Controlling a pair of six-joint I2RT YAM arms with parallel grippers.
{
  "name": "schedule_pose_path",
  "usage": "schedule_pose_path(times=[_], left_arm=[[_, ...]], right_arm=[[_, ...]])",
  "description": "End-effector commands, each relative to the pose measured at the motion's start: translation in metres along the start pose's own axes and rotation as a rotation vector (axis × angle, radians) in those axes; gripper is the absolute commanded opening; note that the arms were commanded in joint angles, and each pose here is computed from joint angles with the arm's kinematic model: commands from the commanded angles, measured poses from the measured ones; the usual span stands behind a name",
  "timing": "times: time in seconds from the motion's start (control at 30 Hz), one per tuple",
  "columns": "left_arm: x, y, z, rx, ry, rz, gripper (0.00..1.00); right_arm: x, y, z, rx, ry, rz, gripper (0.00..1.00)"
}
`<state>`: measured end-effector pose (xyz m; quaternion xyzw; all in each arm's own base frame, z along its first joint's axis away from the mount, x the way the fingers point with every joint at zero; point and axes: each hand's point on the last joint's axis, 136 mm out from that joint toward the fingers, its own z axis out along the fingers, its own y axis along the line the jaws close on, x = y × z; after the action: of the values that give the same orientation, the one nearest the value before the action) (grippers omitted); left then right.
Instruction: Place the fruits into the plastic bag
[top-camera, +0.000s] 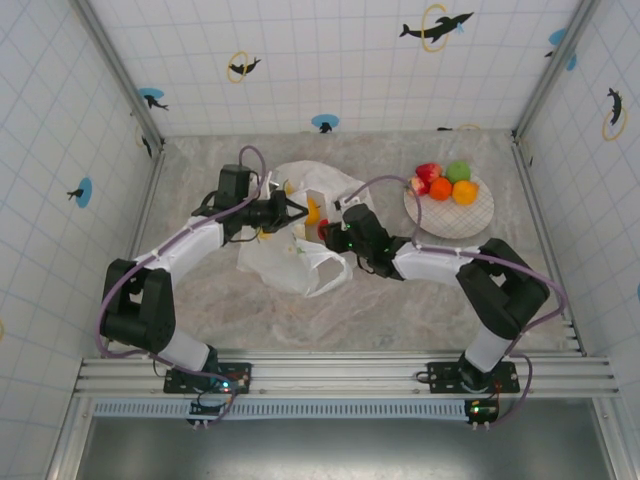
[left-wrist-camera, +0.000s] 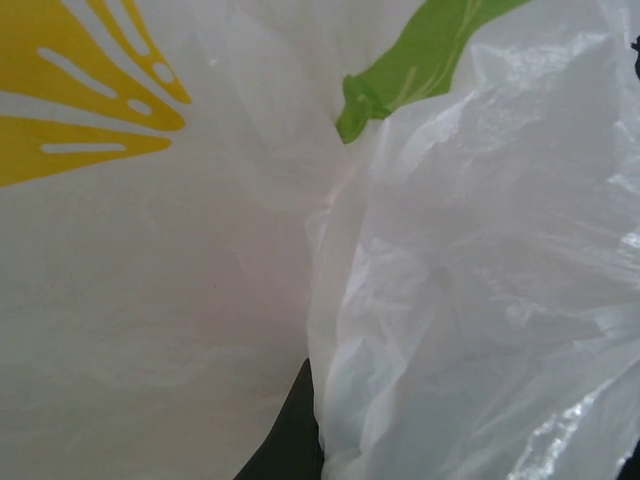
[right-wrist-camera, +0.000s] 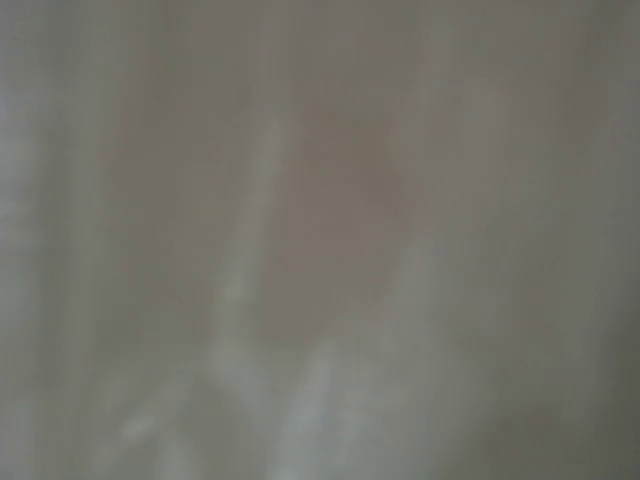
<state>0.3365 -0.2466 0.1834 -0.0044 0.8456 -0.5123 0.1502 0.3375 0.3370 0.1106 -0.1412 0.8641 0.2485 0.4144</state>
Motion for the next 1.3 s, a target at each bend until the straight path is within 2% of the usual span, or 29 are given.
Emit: schedule_pose_path(times=[0.0, 0.13, 0.37, 0.57, 0.77, 0.9, 1.1, 1.27], left_arm=[[-0.005, -0.025, -0.005, 0.055, -0.004, 0.034, 0.00], [-0.005, -0.027, -0.005, 0.056, -0.006, 0.037, 0.00], [-0.007, -0.028, -0.006, 0.062, -0.014, 0.033, 0.00], [-0.009, -0.031, -0.008, 0.065, -0.025, 0.036, 0.00], [-0.009, -0.034, -0.009, 0.068, -0.028, 0.043, 0.00], [-0.009, -0.034, -0.008, 0.067, -0.027, 0.046, 0.00], [-0.011, -0.033, -0.007, 0.065, -0.026, 0.049, 0.00], [-0.011, -0.025, -0.008, 0.043, -0.030, 0.048, 0.00]], right_arm=[[-0.005, 0.001, 0.004, 0.030, 0.002, 0.053, 0.51], [0.001, 0.015, 0.006, -0.056, 0.042, 0.070, 0.52], [0.017, 0.045, 0.021, -0.204, 0.144, 0.212, 0.53], [0.014, 0.070, 0.033, -0.308, 0.182, 0.319, 0.58], [0.007, 0.075, 0.036, -0.345, 0.212, 0.341, 0.73], [0.006, 0.079, 0.032, -0.390, 0.223, 0.367, 0.78], [0.008, 0.082, 0.022, -0.425, 0.240, 0.358, 0.80], [0.013, 0.064, 0.008, -0.350, 0.243, 0.287, 0.78]])
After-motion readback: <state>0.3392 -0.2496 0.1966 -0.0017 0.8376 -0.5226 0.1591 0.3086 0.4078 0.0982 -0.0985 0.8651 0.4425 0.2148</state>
